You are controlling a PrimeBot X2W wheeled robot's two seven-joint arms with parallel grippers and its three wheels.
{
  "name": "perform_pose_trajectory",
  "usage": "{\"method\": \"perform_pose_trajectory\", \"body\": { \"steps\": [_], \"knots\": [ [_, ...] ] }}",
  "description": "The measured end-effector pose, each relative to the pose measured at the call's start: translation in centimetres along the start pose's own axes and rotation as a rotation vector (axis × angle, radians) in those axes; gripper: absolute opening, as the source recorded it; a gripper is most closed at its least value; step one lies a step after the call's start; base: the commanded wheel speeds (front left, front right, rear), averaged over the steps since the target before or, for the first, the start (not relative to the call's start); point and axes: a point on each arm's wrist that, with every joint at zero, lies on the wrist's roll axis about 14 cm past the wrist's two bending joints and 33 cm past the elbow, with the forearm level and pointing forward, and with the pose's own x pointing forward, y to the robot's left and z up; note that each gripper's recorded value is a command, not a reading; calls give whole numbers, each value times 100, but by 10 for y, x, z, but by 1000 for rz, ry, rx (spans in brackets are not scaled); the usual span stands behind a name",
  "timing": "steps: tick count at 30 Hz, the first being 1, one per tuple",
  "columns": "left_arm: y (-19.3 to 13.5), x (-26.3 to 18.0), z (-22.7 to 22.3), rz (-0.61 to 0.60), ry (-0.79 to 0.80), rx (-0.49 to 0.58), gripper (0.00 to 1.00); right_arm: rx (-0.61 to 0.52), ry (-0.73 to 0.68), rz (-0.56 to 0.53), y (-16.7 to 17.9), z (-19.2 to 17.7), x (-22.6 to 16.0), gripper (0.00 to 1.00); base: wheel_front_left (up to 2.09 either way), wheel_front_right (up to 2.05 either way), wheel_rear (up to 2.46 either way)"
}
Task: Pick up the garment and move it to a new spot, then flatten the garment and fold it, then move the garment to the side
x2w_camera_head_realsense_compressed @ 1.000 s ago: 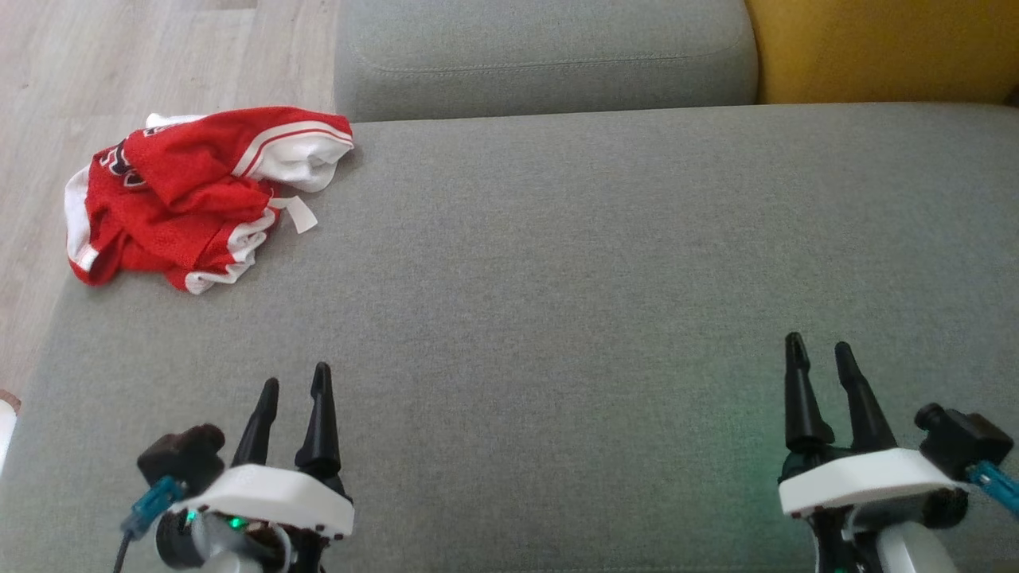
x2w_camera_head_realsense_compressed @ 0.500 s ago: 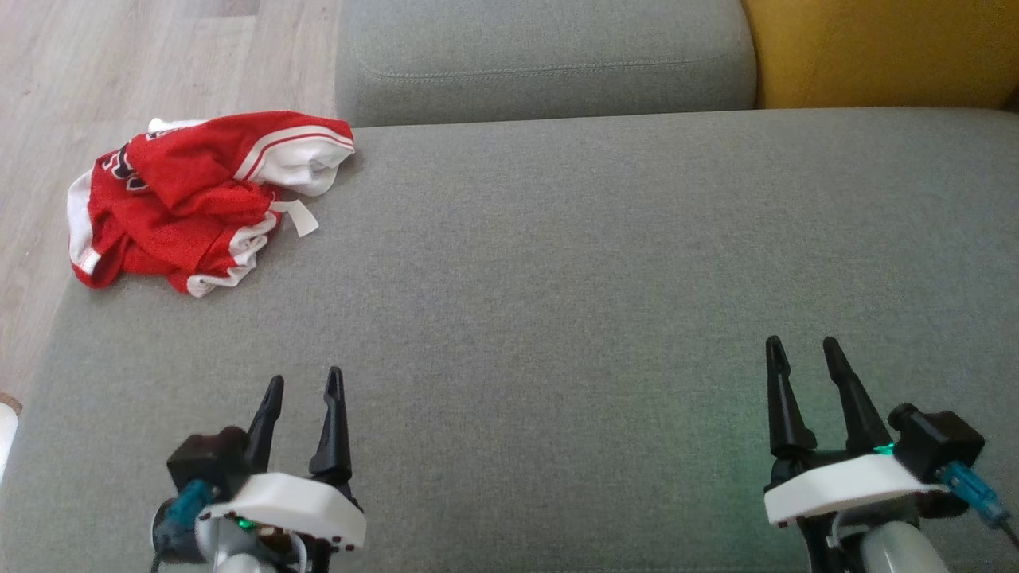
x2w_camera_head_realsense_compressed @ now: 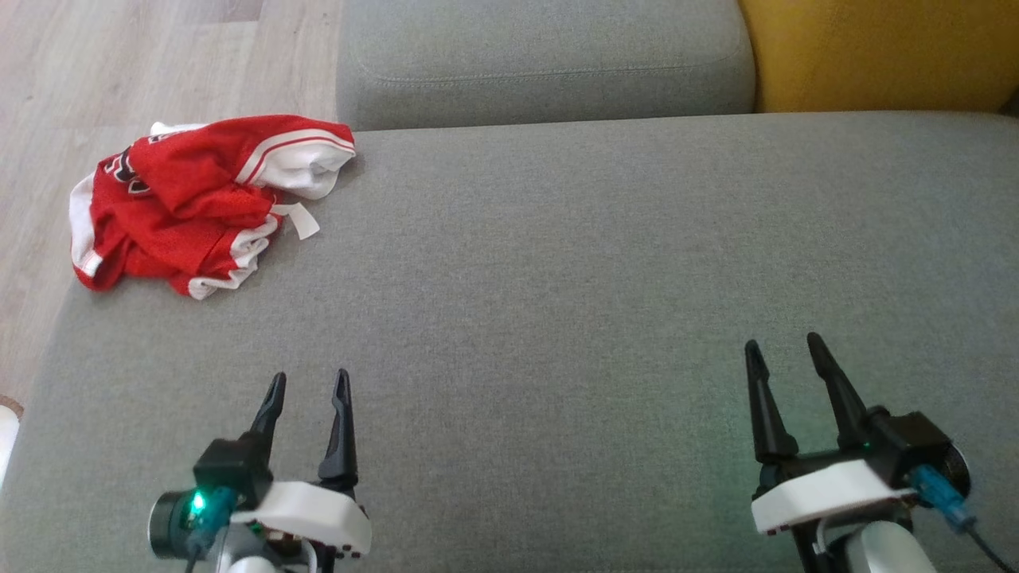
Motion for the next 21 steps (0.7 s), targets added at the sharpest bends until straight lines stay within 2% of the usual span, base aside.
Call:
{"method": "perform_pose_trajectory", "body": {
  "steps": [6,21],
  "knots": [
    [-2,-1,-1,-9,-6,56,100,-64,-14,26,6,2,0,100,0,0,0],
    [0,-2,-5,-4,5,58,100,-64,-13,28,6,2,1,100,0,0,0]
  ]
}}
